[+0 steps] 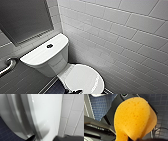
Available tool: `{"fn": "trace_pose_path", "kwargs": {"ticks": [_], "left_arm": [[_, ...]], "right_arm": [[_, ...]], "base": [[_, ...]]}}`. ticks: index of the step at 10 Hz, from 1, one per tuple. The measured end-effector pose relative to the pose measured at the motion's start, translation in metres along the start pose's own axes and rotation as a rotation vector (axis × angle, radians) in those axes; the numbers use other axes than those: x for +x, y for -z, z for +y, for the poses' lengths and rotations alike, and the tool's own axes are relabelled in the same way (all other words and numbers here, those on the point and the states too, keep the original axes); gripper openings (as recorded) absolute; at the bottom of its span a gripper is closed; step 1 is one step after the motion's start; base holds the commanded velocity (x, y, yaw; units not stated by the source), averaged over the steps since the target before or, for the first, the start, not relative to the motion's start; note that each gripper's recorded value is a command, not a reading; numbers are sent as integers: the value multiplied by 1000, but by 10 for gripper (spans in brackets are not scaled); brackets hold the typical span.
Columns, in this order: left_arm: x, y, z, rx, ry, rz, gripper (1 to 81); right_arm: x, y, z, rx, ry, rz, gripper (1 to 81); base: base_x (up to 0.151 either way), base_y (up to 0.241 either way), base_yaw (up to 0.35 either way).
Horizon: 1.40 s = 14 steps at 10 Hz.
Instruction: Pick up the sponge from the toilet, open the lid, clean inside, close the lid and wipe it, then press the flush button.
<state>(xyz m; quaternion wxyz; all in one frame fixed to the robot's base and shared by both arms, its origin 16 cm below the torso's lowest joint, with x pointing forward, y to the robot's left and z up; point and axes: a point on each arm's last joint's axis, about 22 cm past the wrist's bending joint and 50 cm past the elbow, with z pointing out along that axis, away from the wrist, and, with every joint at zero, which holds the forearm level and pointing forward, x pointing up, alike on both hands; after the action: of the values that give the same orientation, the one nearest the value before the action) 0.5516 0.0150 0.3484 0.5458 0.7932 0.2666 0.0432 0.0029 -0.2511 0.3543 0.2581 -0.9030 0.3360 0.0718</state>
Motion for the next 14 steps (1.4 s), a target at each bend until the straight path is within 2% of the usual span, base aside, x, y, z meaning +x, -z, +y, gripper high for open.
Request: {"fn": "trace_pose_path", "kwargs": {"ticks": [5,8,10,14], "left_arm": [[14,-6,36,-85,-18,29,811],[15,-7,36,-81,-4,32,811],[20,3,43,-92,-5,29,811],[38,38,86,-192,-7,46,811]], "right_arm": [[-2,-2,-2,7,2,0,10],[-4,-3,-3,9,1,-2,10],[-4,-2,-3,9,3,-3,10],[-4,-3,-4,12,7,-4,10]], "base": [[0,0,0],[0,0,0],[0,0,0],[0,0,0]]}}
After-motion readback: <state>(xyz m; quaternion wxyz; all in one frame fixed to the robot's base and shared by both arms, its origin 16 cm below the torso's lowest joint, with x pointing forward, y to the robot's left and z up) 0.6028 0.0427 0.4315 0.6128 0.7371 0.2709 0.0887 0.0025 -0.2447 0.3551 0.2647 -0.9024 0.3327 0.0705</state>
